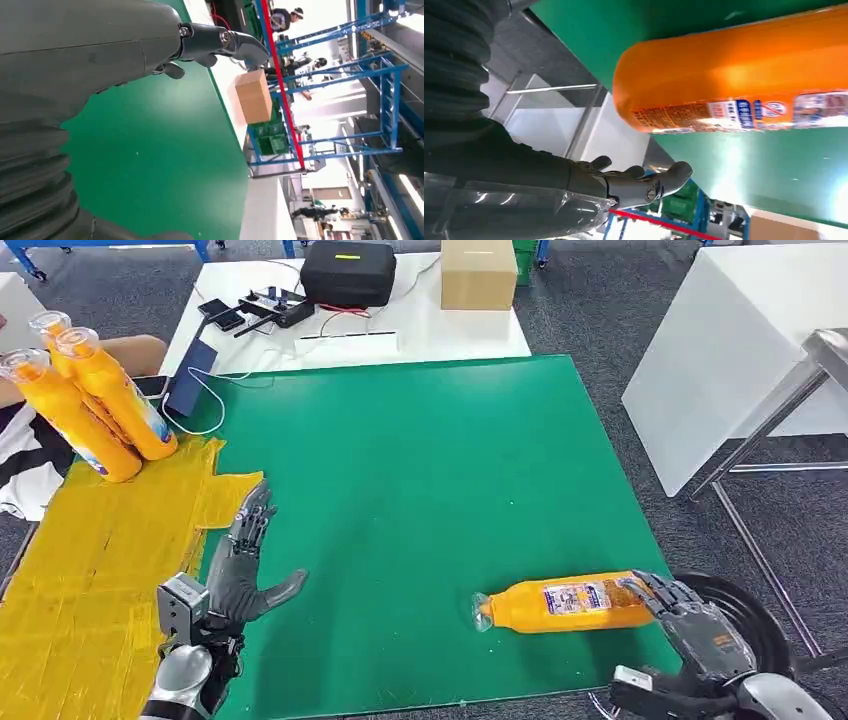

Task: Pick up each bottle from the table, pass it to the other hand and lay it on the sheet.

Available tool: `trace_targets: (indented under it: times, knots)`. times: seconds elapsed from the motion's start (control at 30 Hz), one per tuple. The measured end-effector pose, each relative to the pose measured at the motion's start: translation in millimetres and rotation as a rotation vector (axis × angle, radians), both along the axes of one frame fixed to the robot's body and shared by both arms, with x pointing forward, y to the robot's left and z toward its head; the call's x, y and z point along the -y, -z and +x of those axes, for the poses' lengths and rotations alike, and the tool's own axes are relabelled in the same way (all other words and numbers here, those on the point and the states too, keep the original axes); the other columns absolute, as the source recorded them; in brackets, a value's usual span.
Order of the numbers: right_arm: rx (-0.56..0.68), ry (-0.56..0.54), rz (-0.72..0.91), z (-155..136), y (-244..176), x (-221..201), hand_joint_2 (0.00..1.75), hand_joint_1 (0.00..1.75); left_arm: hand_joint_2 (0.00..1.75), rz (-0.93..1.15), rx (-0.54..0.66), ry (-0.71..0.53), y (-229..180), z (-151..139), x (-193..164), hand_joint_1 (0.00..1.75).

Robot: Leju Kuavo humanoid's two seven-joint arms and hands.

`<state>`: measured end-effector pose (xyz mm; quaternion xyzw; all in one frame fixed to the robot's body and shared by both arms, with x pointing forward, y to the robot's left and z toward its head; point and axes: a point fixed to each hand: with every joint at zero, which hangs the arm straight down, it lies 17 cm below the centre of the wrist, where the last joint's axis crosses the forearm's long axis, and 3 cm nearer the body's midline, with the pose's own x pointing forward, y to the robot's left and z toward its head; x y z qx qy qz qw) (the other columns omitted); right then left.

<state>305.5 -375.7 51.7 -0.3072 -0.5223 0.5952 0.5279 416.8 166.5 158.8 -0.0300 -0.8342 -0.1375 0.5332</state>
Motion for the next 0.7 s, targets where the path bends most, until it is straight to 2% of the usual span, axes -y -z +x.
trace_targets:
  times: [0.27,0.37,0.7]
  knots:
    - [0.014,0.053,-0.061,21,13,15,1.75,0.00,1.75,-0.004,-0.002,0.004,-1,0,0,0.00]
    - [0.034,0.061,-0.103,38,17,18,1.75,0.00,1.75,-0.008,0.001,0.009,-3,1,2,0.00]
    - [0.050,0.069,-0.108,81,24,4,1.75,0.00,1.75,-0.029,0.005,0.036,-10,3,13,0.00]
